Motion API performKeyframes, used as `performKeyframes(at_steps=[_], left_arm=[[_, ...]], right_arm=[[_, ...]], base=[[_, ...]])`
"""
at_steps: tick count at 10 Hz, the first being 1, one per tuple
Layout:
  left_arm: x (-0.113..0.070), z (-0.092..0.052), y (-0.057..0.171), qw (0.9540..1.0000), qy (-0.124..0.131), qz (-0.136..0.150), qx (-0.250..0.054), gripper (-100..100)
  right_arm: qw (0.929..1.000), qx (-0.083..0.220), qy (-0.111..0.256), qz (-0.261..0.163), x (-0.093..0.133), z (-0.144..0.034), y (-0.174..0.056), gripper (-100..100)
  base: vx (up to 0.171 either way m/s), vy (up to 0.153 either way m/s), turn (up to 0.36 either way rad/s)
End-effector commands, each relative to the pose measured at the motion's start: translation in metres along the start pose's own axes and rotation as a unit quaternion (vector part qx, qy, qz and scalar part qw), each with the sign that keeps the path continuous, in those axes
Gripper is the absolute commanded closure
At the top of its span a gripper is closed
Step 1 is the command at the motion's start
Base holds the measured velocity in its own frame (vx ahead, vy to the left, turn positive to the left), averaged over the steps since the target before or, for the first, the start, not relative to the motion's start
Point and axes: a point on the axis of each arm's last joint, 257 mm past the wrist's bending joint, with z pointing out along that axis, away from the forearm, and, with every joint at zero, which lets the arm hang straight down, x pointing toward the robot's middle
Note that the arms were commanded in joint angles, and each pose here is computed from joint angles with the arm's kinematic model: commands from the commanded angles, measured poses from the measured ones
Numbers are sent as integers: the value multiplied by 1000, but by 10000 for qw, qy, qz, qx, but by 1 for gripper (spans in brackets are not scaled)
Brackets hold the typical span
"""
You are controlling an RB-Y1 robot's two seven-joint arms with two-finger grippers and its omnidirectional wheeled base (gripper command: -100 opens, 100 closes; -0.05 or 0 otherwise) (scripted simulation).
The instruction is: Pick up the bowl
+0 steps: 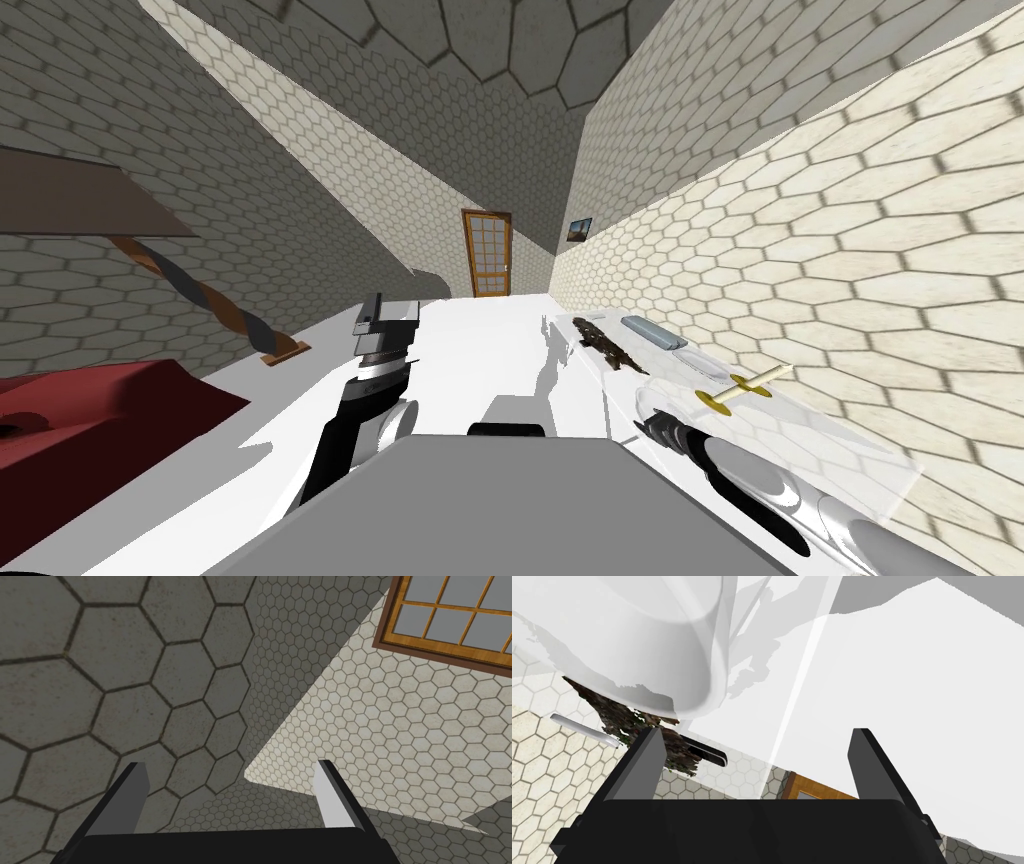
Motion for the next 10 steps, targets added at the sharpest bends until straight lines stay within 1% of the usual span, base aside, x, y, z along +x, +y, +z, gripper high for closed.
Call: performKeyframes(at_steps=[1,2,3,4,6,7,8,9,10], left_arm=[[0,0,0,10000,0,0,0,0],[0,0,0,10000,0,0,0,0],[0,0,0,10000,0,-1,0,0],[0,0,0,10000,0,-1,0,0],[0,0,0,10000,0,0,0,0],[0,0,0,10000,0,0,0,0],[0,0,0,10000,0,0,0,0],[0,0,0,10000,0,0,0,0],[0,0,0,10000,0,0,0,0]], right_arm=[[9998,-70,142,-103,17,1,3,-100],[9999,-48,119,-102,15,1,1,-100],[10000,46,23,-50,4,1,-9,-100],[9985,62,429,-349,44,-9,-18,-100],[9985,62,429,-349,44,-9,-18,-100],[9959,6,724,-533,74,-17,-18,-100],[9944,-85,872,-591,91,-20,-10,-100],[9951,-31,819,-562,85,-20,-15,-100],[9944,-85,872,-591,91,-20,-10,-100]], base=[[24,2,-18],[-1,8,-8],[-11,6,0],[55,2,96],[57,-10,29],[51,-24,55],[73,-33,61],[50,-16,11],[15,0,1]])
